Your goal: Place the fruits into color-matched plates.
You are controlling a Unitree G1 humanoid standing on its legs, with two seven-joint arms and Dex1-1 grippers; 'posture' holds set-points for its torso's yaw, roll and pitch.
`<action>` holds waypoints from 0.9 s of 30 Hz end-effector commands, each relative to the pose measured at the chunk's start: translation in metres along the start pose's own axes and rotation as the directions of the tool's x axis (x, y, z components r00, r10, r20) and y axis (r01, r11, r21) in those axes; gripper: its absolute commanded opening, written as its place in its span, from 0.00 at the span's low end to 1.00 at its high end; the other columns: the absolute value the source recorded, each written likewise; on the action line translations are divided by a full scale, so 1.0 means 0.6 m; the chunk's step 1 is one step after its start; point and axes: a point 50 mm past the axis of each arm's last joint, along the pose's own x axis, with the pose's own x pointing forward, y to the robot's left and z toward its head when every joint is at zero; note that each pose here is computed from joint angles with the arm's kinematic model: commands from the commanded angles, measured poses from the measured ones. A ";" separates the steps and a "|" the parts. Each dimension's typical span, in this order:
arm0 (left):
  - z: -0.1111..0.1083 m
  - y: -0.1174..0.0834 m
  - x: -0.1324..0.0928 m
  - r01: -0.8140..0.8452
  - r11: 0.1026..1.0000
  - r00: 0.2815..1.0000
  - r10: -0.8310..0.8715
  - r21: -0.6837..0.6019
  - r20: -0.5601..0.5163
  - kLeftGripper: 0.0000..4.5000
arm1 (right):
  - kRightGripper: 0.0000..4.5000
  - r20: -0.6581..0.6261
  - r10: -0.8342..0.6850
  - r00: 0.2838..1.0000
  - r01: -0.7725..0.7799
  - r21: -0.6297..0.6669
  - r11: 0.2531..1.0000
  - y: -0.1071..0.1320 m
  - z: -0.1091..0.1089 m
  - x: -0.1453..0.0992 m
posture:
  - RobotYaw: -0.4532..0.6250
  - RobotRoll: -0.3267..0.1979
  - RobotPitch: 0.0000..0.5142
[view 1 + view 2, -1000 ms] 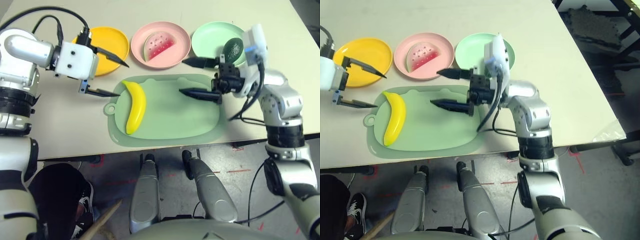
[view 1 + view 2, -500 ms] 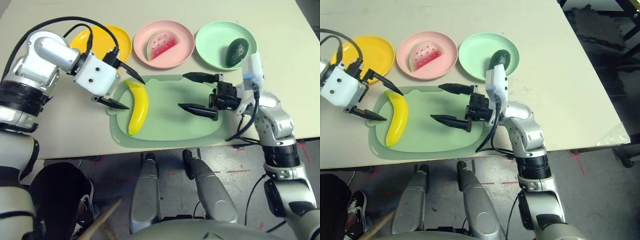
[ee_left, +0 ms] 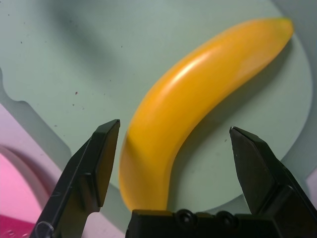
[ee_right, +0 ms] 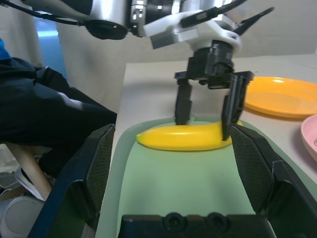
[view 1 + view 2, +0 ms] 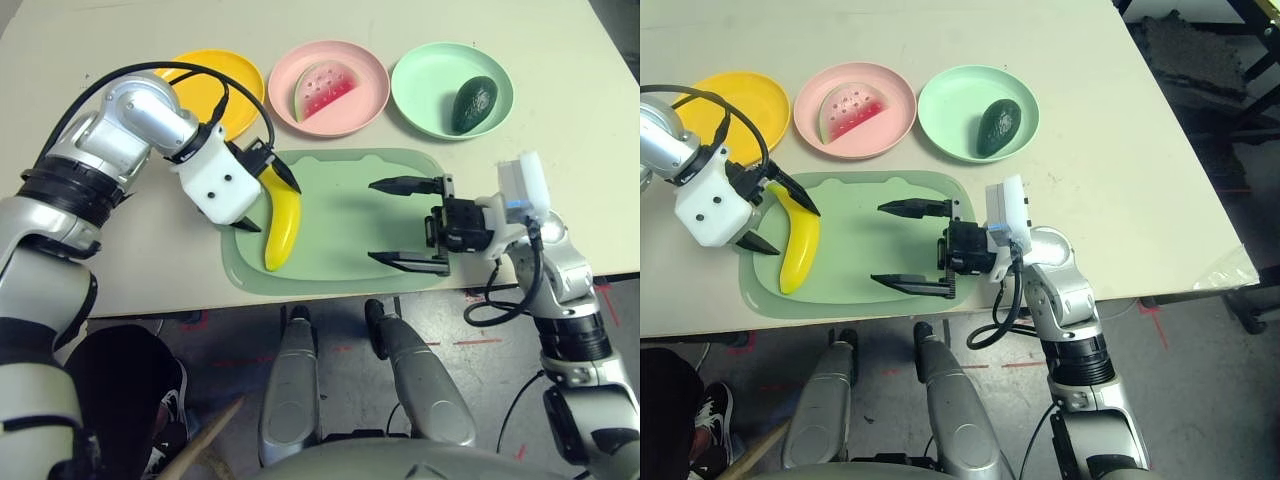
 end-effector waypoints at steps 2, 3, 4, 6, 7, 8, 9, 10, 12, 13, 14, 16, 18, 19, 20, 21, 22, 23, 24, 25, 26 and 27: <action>-0.010 -0.017 0.016 0.065 0.998 0.998 -0.065 -0.012 -0.014 0.91 | 1.00 0.004 0.025 1.000 -0.025 0.009 1.000 0.014 -0.005 0.004 | 0.42 0.62 0.80; -0.011 -0.019 0.017 0.069 0.997 0.998 -0.069 -0.024 -0.012 0.87 | 1.00 0.001 0.026 1.000 -0.026 0.011 1.000 0.014 -0.006 0.004 | 0.42 0.62 0.80; -0.012 -0.020 0.018 0.072 0.997 0.997 -0.072 -0.035 -0.011 0.81 | 1.00 -0.001 0.028 1.000 -0.028 0.011 1.000 0.015 -0.007 0.004 | 0.42 0.62 0.79; -0.015 -0.024 0.016 0.075 0.996 0.997 -0.076 -0.052 -0.015 0.66 | 1.00 -0.003 0.030 1.000 -0.030 0.009 1.000 0.016 -0.007 0.004 | 0.42 0.62 0.79; -0.016 -0.025 0.016 0.076 0.996 0.997 -0.077 -0.055 -0.017 0.57 | 1.00 -0.003 0.030 1.000 -0.030 0.008 1.000 0.016 -0.008 0.004 | 0.42 0.62 0.79; -0.016 -0.026 0.015 0.075 0.995 0.997 -0.077 -0.058 -0.019 0.49 | 1.00 -0.004 0.031 1.000 -0.030 0.006 1.000 0.015 -0.008 0.005 | 0.42 0.62 0.78; -0.017 -0.027 0.014 0.075 0.995 0.997 -0.077 -0.062 -0.020 0.43 | 1.00 -0.003 0.029 1.000 -0.029 0.005 1.000 0.015 -0.008 0.005 | 0.42 0.62 0.78; -0.017 -0.028 0.013 0.076 0.995 0.997 -0.078 -0.067 -0.021 0.37 | 1.00 -0.002 0.028 1.000 -0.028 0.004 1.000 0.014 -0.008 0.005 | 0.42 0.62 0.78; -0.017 -0.029 0.011 0.077 0.994 0.997 -0.079 -0.073 -0.022 0.36 | 1.00 -0.001 0.024 1.000 -0.024 0.003 1.000 0.014 -0.008 0.006 | 0.43 0.62 0.78; -0.017 -0.028 0.010 0.077 0.994 0.997 -0.079 -0.075 -0.022 0.36 | 1.00 0.000 0.023 1.000 -0.023 0.004 1.000 0.014 -0.009 0.006 | 0.43 0.62 0.79; -0.017 -0.027 0.009 0.076 0.994 0.997 -0.078 -0.077 -0.023 0.36 | 1.00 0.001 0.023 1.000 -0.023 0.006 1.000 0.015 -0.010 0.006 | 0.43 0.62 0.79; -0.017 -0.025 0.007 0.071 0.994 0.997 -0.073 -0.083 -0.025 0.36 | 1.00 0.002 0.023 1.000 -0.023 0.009 1.000 0.016 -0.010 0.006 | 0.43 0.62 0.79; -0.017 -0.022 0.003 0.059 0.994 0.998 -0.062 -0.092 -0.029 0.36 | 1.00 0.002 0.025 1.000 -0.025 0.010 1.000 0.016 -0.010 0.005 | 0.43 0.62 0.79; -0.019 -0.021 -0.001 0.049 0.994 0.998 -0.053 -0.101 -0.035 0.36 | 1.00 0.001 0.024 1.000 -0.024 0.010 1.000 0.015 -0.010 0.005 | 0.43 0.62 0.78; -0.021 -0.019 -0.006 0.037 0.993 0.998 -0.042 -0.113 -0.044 0.36 | 1.00 -0.002 0.021 1.000 -0.021 0.011 1.000 0.014 -0.009 0.004 | 0.43 0.62 0.78; -0.023 -0.018 -0.011 0.025 0.992 0.998 -0.032 -0.124 -0.054 0.36 | 1.00 -0.004 0.017 1.000 -0.017 0.011 1.000 0.012 -0.008 0.002 | 0.43 0.62 0.78; -0.025 -0.017 -0.014 0.017 0.991 0.998 -0.025 -0.132 -0.061 0.36 | 1.00 -0.006 0.015 1.000 -0.015 0.011 1.000 0.011 -0.008 0.001 | 0.43 0.62 0.78; -0.028 -0.016 -0.022 0.003 0.990 0.997 -0.014 -0.144 -0.079 0.36 | 1.00 -0.009 0.011 1.000 -0.011 0.013 1.000 0.010 -0.008 0.000 | 0.43 0.62 0.78; -0.031 -0.015 -0.030 -0.012 0.988 0.995 -0.004 -0.156 -0.096 0.36 | 1.00 -0.011 0.009 1.000 -0.009 0.013 1.000 0.009 -0.007 -0.002 | 0.43 0.62 0.78; -0.034 -0.015 -0.040 -0.028 0.985 0.993 0.008 -0.171 -0.117 0.36 | 1.00 -0.012 0.009 1.000 -0.008 0.014 1.000 0.009 -0.007 -0.003 | 0.43 0.62 0.78; -0.038 -0.015 -0.051 -0.047 0.981 0.990 0.020 -0.188 -0.142 0.36 | 1.00 -0.013 0.008 1.000 -0.008 0.014 1.000 0.009 -0.006 -0.003 | 0.43 0.62 0.78; -0.041 -0.016 -0.060 -0.062 0.977 0.986 0.029 -0.203 -0.161 0.36 | 1.00 -0.013 0.008 1.000 -0.008 0.014 1.000 0.008 -0.005 -0.003 | 0.43 0.62 0.78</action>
